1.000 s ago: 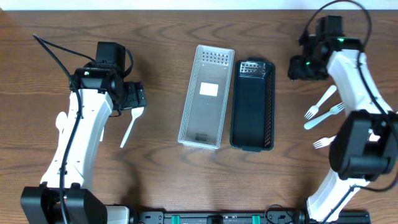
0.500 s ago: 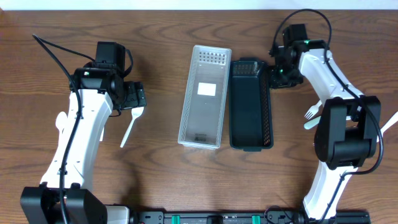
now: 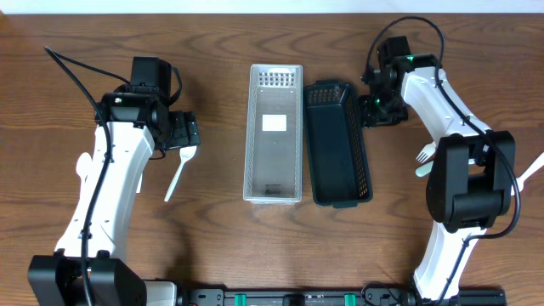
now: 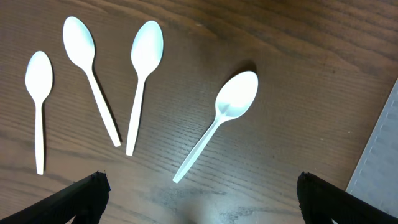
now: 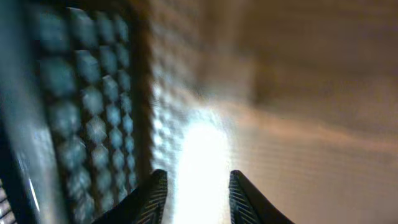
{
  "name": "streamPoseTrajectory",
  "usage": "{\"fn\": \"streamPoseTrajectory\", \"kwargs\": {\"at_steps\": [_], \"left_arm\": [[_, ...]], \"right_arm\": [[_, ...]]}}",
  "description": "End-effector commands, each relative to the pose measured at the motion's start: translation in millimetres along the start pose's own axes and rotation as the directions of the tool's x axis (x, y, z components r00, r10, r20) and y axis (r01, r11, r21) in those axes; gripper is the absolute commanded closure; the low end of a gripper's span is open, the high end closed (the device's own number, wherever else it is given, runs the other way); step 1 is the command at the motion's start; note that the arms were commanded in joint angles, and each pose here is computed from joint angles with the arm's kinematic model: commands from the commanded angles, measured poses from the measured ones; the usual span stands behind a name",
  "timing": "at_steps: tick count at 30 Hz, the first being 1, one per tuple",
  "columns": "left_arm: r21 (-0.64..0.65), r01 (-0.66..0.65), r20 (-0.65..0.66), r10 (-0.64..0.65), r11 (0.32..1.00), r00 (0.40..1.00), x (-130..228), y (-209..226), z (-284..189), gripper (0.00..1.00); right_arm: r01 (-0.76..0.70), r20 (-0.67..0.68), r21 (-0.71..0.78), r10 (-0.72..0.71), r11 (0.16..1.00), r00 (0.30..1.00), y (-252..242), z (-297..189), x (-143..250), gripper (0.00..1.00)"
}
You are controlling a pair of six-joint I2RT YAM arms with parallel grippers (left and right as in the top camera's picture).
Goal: Pack container
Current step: 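Push the black tray left against the clear tray with the right gripper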
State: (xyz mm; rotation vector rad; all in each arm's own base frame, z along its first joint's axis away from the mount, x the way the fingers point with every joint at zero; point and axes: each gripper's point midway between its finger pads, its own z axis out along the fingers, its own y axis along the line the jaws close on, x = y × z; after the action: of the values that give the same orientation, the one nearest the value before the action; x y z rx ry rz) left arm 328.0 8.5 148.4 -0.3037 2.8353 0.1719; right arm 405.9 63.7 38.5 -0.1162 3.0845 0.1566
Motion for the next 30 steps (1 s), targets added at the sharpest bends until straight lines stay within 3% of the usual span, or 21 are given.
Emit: {"fn": "streamPoseTrajectory", "kwargs": {"at_steps": [1,7,13,24,30], "left_arm": [[-0.004,0.021,0.023,-0.021,1.000,1.000,-5.6,3.1,-6.5,0.02],[-0.002,0.022,0.028,-0.022,1.000,0.999,-6.7,2.8,-6.5,0.02],[-0.002,0.022,0.028,-0.022,1.000,0.999,-6.8,2.8,-6.5,0.02],[-0.003,0.022,0.027,-0.022,1.000,0.999,-6.5,2.8,-6.5,0.02],[-0.003,0.022,0.027,-0.022,1.000,0.999,-6.4,2.9,-6.5,0.02]], "right_arm": [[-0.147,-0.020,0.054,0.149,0.988,0.989,-25.7,-6.1,5.4,0.76],[-0.165,-0.197,0.032,0.168,0.986,0.966,-19.6,-12.2,48.3,0.79],[-0.111,-0.296,-0.127,0.069,0.986,0.953,18.1,-18.4,69.0,0.77],[-0.030,-0.266,-0.340,-0.066,0.940,0.962,67.4,-23.9,66.7,0.73],[-0.017,-0.220,-0.334,-0.061,0.943,0.974,63.6,-20.7,55.3,0.69]]}}
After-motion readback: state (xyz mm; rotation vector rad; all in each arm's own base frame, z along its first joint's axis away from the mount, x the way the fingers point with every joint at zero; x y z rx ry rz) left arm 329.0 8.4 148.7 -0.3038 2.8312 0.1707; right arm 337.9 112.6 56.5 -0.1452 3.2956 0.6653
